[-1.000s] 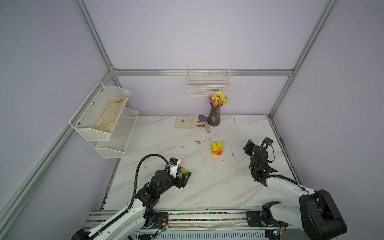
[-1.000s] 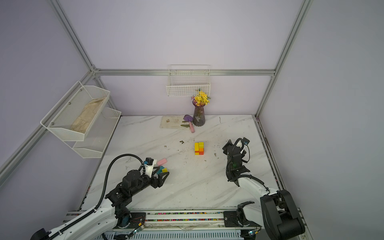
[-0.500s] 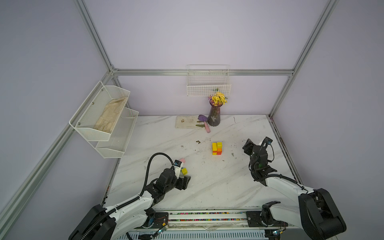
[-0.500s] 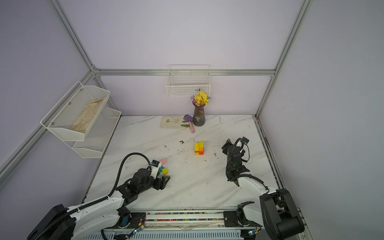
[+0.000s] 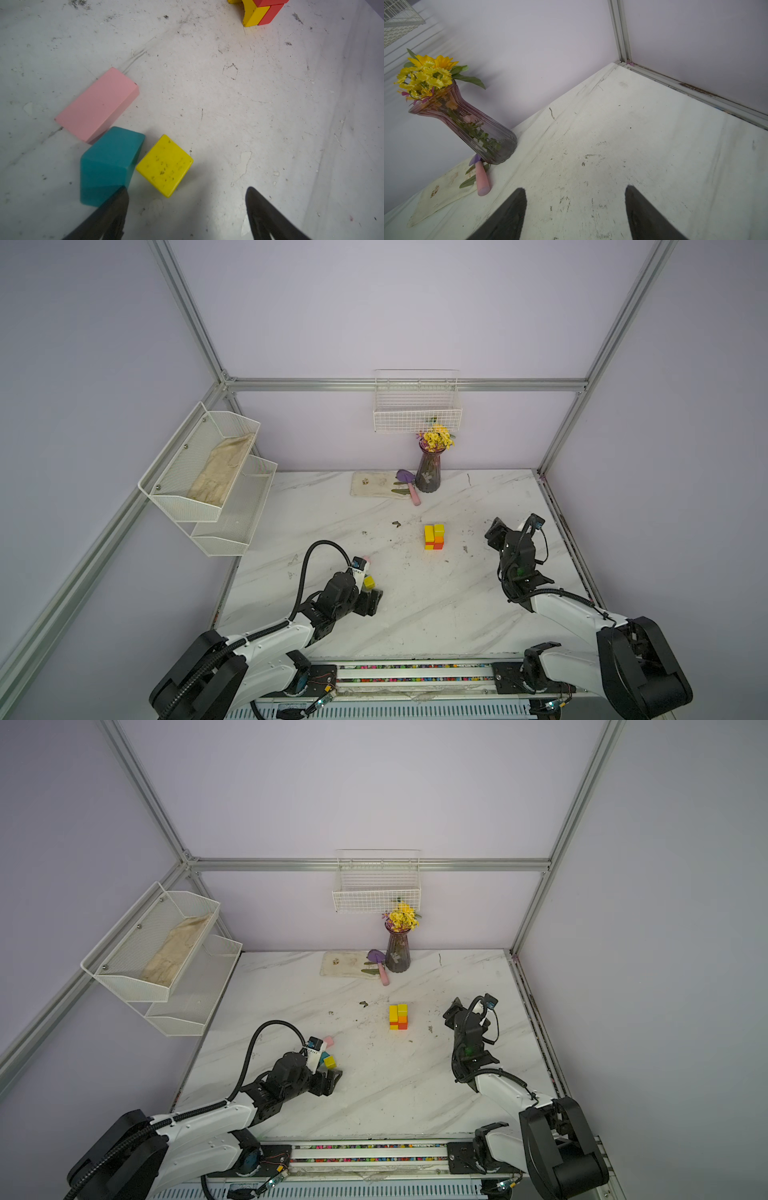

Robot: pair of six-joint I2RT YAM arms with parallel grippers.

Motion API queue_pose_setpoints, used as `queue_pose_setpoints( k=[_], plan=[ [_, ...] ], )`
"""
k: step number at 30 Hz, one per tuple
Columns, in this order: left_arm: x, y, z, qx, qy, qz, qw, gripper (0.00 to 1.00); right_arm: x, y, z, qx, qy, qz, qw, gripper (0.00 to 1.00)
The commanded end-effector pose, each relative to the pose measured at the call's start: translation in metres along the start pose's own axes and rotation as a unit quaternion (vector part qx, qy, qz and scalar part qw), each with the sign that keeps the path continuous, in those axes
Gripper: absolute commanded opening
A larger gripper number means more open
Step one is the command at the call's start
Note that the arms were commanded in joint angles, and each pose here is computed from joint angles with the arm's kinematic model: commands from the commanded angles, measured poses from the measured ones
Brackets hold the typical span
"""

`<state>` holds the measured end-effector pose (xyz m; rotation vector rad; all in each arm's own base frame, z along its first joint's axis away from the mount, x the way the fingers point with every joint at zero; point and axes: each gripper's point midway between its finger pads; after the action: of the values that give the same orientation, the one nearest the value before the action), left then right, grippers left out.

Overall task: Build the wood block tower
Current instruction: 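Lower the left gripper over the small yellow cube beside the teal block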

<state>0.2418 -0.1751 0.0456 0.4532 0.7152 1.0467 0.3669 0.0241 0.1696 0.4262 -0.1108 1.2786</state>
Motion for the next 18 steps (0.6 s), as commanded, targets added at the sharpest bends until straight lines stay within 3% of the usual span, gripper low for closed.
queue_pose_setpoints(
  k=[1,11,18],
  plan=[
    [-0.024,0.001,0.056,-0.068,-0.012,-0.020,0.997,0.87,0.006,-0.001,0.013,-0.018,-0.014,0.007,1.000,0.77],
    [-0.024,-0.018,0.060,-0.045,-0.046,-0.004,0.998,0.89,0.007,-0.002,0.012,-0.016,-0.012,0.009,1.000,0.77],
    [-0.040,-0.021,0.053,-0.023,-0.059,-0.048,0.997,0.85,0.007,-0.002,0.012,-0.016,-0.012,0.009,1.000,0.77]
  ],
)
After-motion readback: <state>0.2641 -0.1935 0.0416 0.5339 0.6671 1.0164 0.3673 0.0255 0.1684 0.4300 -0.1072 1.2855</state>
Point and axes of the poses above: each gripper's point midway between its finger pads, its own y axis back along the fingers, its own x axis along the line the jaws close on, z = x × y, and after that the axes turned 8 degrees about y, right-handed
